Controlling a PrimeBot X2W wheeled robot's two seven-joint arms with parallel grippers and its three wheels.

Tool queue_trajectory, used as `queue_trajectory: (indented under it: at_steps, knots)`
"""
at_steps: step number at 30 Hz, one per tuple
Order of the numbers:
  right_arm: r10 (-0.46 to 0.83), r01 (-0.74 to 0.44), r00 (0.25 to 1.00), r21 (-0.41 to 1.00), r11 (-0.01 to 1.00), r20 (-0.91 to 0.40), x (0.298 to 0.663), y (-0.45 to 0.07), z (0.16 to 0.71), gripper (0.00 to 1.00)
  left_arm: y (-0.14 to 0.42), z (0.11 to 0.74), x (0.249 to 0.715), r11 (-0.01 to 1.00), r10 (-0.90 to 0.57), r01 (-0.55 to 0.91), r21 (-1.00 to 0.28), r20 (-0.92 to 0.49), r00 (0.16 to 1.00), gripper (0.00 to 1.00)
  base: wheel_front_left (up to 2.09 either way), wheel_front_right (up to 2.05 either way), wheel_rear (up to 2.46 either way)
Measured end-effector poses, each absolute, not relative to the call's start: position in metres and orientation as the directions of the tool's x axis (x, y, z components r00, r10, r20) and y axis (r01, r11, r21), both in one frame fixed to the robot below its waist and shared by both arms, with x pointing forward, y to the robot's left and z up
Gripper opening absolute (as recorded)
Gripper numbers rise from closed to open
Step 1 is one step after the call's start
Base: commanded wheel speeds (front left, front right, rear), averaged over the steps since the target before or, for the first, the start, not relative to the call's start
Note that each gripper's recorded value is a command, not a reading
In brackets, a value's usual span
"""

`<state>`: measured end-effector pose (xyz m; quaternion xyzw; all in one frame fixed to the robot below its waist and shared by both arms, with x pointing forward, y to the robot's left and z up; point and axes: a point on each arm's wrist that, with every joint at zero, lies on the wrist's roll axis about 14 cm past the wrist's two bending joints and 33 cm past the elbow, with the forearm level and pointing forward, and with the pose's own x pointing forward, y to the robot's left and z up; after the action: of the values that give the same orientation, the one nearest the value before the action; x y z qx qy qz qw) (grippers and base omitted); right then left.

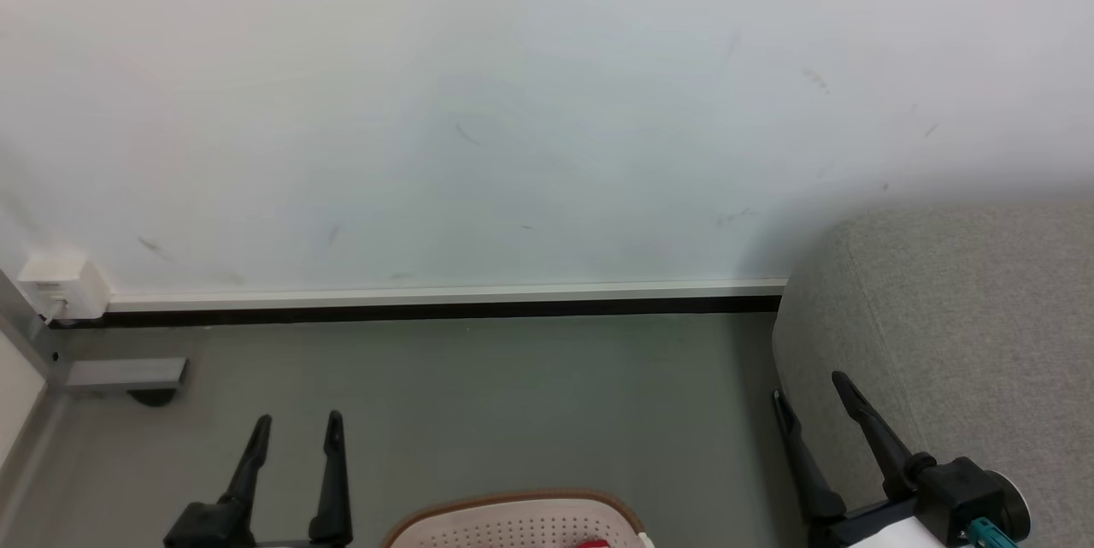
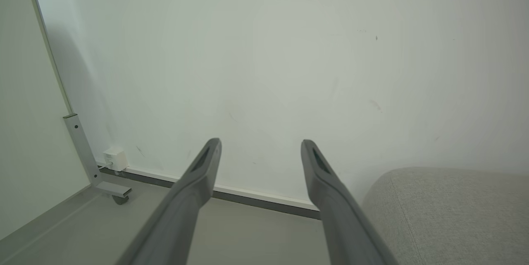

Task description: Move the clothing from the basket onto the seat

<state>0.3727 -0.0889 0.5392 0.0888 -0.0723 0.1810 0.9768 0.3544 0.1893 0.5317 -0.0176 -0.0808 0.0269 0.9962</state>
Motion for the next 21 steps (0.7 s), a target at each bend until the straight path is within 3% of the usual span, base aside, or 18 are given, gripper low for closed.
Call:
queue_trajectory:
  at_steps: [12, 21]
  knots:
    - [0.326, -0.353, 0.929, 0.153, 0.923, 0.173, 0.374, -0.093, 0.539, 1.00, 0.187, 0.530, 0.357, 0.998, 0.051, -0.044, -0.048, 0.154, 0.987, 1.00, 0.00, 0.00, 0.00]
    - [0.295, -0.322, 0.941, 0.166, 0.932, 0.168, 0.379, -0.103, 0.536, 1.00, 0.166, 0.511, 0.364, 0.993, -0.034, 0.044, -0.105, 0.096, 0.995, 1.00, 0.00, 0.00, 0.00]
